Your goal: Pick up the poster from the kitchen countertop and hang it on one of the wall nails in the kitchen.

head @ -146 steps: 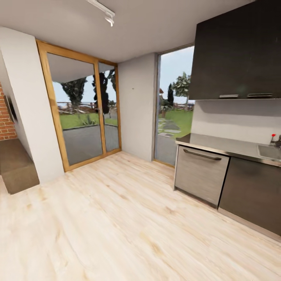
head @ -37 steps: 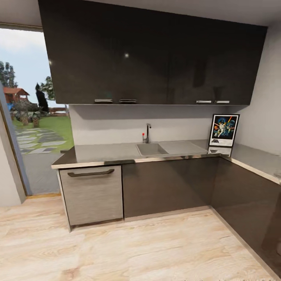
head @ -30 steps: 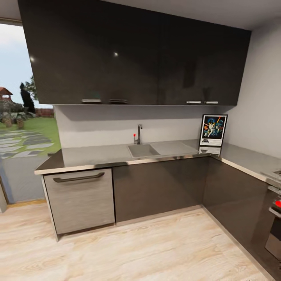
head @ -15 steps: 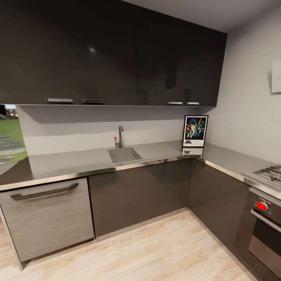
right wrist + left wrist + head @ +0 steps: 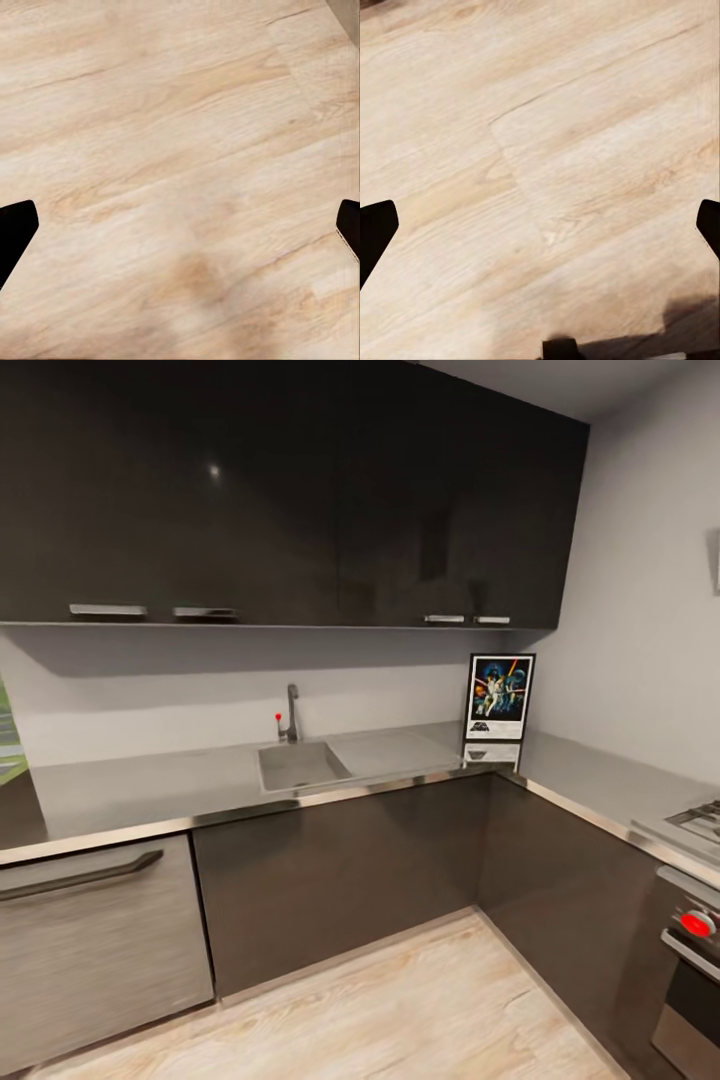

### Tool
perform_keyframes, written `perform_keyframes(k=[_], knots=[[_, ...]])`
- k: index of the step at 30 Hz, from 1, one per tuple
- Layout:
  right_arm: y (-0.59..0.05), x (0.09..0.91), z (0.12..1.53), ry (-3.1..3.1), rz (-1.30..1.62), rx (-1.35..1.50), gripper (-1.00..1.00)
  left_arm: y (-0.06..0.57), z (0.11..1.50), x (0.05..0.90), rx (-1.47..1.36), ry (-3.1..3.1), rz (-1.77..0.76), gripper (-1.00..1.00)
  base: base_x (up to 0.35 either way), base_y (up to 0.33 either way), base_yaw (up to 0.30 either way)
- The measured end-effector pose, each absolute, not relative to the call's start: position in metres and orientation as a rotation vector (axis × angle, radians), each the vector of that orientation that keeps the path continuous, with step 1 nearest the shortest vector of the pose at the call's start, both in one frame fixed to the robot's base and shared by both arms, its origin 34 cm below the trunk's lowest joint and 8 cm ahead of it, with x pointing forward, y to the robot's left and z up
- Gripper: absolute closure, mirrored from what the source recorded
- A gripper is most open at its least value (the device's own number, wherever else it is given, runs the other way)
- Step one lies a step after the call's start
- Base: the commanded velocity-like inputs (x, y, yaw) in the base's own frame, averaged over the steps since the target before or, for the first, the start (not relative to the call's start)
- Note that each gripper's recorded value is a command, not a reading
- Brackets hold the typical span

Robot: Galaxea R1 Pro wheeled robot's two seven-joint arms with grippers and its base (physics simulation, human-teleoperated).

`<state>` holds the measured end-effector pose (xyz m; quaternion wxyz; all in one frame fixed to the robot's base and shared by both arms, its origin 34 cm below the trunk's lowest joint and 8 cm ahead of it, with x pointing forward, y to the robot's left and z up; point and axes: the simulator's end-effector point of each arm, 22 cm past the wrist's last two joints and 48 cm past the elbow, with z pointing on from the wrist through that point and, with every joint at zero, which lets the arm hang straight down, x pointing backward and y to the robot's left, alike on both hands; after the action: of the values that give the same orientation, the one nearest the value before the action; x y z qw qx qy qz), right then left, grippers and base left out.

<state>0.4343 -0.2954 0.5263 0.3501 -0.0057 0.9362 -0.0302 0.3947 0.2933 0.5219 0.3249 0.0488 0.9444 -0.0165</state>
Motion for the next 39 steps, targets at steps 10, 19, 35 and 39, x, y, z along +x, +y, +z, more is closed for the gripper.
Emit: perform_keyframes(k=[10,19,35,39], knots=[[-0.295,0.429,0.521,2.442,-0.078,-0.015,-1.0,0.293,0.517,0.39,0.128,2.493,-0.044,-1.0,0.134,-0.055,0.0],[-0.295,0.425,0.517,2.456,-0.078,-0.016,-1.0,0.293,0.514,0.385,0.128,2.508,-0.045,-1.0,0.008,-0.003,0.0],[-0.295,0.417,0.51,2.481,-0.079,-0.017,-1.0,0.294,0.508,0.377,0.128,2.533,-0.047,-1.0,0.0,0.0,0.0],[-0.295,0.415,0.508,2.487,-0.079,-0.017,-1.0,0.293,0.506,0.375,0.128,2.539,-0.048,-1.0,0.0,0.0,0.0]])
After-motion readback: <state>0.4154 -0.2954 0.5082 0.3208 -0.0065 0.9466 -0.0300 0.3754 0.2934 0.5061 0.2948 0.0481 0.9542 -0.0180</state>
